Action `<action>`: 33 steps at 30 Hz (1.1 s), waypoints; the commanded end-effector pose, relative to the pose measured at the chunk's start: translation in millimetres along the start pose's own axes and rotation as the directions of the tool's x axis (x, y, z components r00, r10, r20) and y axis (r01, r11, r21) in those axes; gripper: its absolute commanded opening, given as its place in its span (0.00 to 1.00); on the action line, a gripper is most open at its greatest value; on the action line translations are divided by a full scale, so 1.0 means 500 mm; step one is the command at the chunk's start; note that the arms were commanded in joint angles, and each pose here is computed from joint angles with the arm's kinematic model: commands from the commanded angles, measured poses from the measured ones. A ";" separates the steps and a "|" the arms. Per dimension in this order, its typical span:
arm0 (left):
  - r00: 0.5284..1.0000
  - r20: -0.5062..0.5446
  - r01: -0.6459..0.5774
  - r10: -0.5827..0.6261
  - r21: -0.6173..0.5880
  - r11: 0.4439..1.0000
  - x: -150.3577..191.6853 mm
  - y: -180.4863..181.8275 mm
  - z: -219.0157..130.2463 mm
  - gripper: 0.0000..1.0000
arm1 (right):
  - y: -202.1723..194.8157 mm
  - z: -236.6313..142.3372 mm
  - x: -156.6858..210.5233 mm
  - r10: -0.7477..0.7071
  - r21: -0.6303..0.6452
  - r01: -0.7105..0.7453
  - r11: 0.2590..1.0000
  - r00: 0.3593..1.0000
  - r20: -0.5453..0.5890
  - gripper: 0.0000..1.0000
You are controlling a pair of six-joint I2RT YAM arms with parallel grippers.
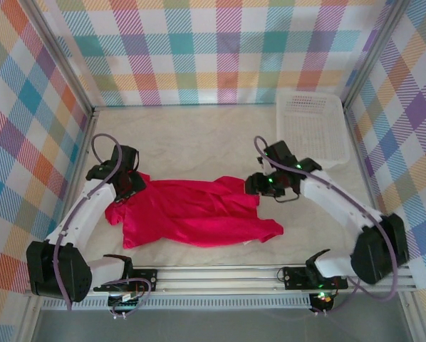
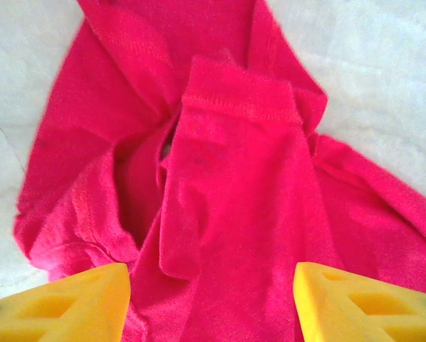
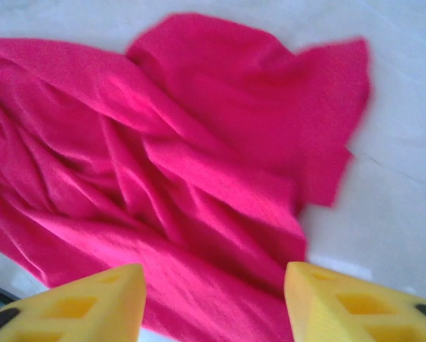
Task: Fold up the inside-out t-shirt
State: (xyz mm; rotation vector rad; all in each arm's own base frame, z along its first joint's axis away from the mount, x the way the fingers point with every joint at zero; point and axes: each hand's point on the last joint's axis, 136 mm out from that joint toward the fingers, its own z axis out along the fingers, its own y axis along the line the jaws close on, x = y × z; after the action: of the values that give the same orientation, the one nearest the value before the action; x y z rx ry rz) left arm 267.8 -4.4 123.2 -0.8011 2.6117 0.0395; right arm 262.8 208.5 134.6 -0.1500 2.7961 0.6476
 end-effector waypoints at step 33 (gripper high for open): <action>0.959 -0.033 -0.276 0.281 0.102 0.956 -0.143 -0.386 0.139 0.58 | 0.049 0.155 0.007 0.050 0.099 -0.048 0.994 0.999 -0.019 0.49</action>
State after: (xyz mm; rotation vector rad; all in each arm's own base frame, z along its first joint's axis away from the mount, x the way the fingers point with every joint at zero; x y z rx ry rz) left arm 483.6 -137.0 115.1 -0.4190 2.6455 -0.0982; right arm 238.5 271.5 73.1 -0.0906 2.9161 0.5729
